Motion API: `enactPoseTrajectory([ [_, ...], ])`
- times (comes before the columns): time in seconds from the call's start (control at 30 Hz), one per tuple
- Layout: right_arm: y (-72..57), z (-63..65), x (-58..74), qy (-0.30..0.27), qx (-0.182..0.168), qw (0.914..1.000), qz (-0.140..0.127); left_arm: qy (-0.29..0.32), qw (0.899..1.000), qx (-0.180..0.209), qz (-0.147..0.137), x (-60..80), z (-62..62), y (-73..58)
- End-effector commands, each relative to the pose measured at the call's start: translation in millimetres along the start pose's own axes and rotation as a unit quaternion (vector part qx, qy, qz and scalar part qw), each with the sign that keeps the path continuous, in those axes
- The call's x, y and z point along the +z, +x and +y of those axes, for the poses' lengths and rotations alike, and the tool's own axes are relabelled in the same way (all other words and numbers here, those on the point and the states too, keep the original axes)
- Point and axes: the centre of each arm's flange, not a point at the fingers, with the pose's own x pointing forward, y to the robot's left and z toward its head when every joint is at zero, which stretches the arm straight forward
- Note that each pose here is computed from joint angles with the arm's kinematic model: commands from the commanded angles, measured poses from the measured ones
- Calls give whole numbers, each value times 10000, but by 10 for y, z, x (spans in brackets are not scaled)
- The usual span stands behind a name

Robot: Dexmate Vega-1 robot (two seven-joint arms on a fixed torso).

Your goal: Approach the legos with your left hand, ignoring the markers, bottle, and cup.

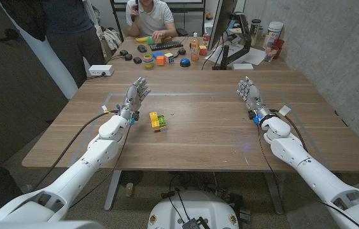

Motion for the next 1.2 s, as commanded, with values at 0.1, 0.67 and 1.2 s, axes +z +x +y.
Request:
enactPoseTrajectory([
  [0.1,21,19,-44,9,39,10000,39,93,9999,39,67,-16,18,-9],
  [0.67,81,-5,-74,5,53,10000,60,1492,9883,221,213,157,-78,-152],
  [1.2,106,-55,-88,29,34,10000,43,2861,9576,-196,277,285,-299,-227],
])
